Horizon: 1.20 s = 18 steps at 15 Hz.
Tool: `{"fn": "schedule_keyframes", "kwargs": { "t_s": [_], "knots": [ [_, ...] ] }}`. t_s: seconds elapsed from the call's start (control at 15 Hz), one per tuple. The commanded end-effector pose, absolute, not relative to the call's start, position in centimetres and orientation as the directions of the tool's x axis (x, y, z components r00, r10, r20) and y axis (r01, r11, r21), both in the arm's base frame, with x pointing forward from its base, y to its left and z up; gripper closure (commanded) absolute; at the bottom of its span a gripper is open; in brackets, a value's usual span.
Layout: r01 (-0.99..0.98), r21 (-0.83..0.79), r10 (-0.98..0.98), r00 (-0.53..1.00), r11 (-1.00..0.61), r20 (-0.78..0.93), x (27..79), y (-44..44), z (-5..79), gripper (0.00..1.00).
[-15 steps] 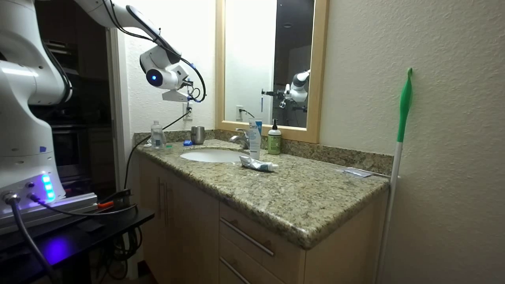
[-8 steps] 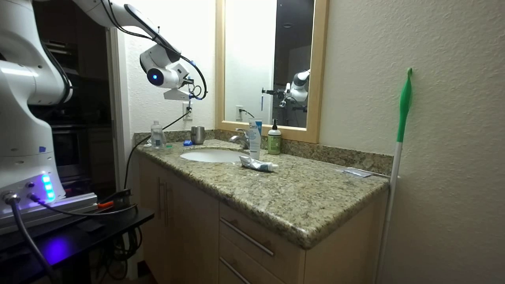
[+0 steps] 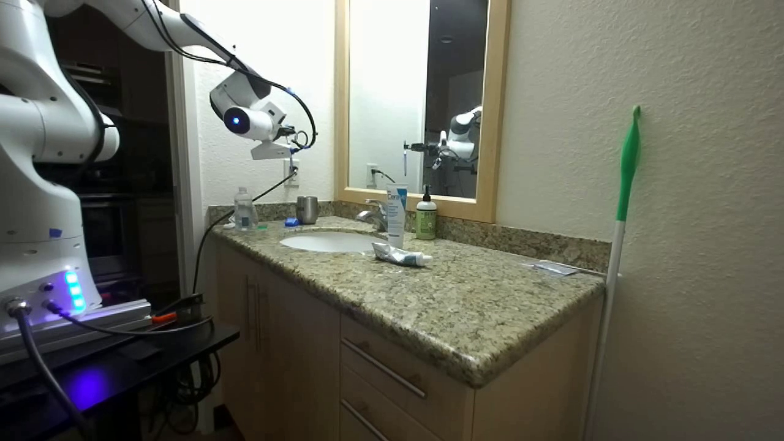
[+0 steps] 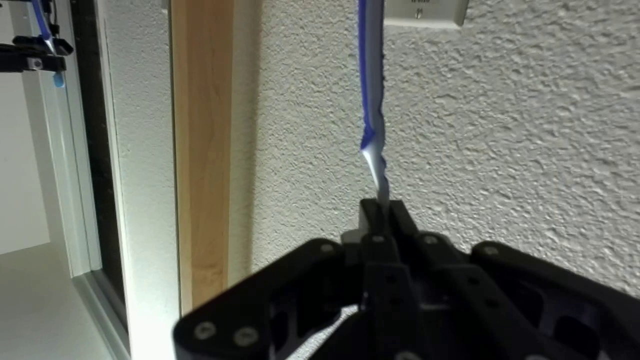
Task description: Pick the toothbrush and put it in the cup
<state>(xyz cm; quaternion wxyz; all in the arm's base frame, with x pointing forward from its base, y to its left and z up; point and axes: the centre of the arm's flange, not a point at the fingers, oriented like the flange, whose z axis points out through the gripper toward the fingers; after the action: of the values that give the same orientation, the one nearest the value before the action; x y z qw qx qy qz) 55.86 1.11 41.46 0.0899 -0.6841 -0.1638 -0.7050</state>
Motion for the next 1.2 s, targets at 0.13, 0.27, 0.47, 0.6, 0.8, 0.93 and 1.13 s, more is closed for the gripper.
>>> {"fn": "schedule_keyframes", "kwargs": {
  "t_s": [0.13, 0.27, 0.47, 0.6, 0.8, 0.93, 1.13],
  "knots": [
    [0.348, 0.122, 0.121, -0.026, -0.929, 0.992, 56.7, 1.0, 40.2, 0.99],
    [0.367, 0.255, 0.253, -0.055, -0.894, 0.966, 60.6, 1.7, 36.0, 0.99],
    [0.414, 0.309, 0.314, -0.057, -0.856, 0.948, 61.7, 3.0, 33.2, 0.99],
    [0.412, 0.354, 0.355, -0.076, -0.840, 0.932, 62.9, 3.1, 30.9, 0.99],
    [0.297, 0.373, 0.351, -0.125, -0.879, 0.928, 65.4, -0.8, 30.3, 0.99],
    [0.231, 0.366, 0.336, -0.162, -0.901, 0.928, 65.9, -4.6, 32.7, 0.99],
    [0.261, 0.344, 0.322, -0.123, -0.902, 0.939, 64.1, -10.0, 39.9, 0.94]
  ]
}}
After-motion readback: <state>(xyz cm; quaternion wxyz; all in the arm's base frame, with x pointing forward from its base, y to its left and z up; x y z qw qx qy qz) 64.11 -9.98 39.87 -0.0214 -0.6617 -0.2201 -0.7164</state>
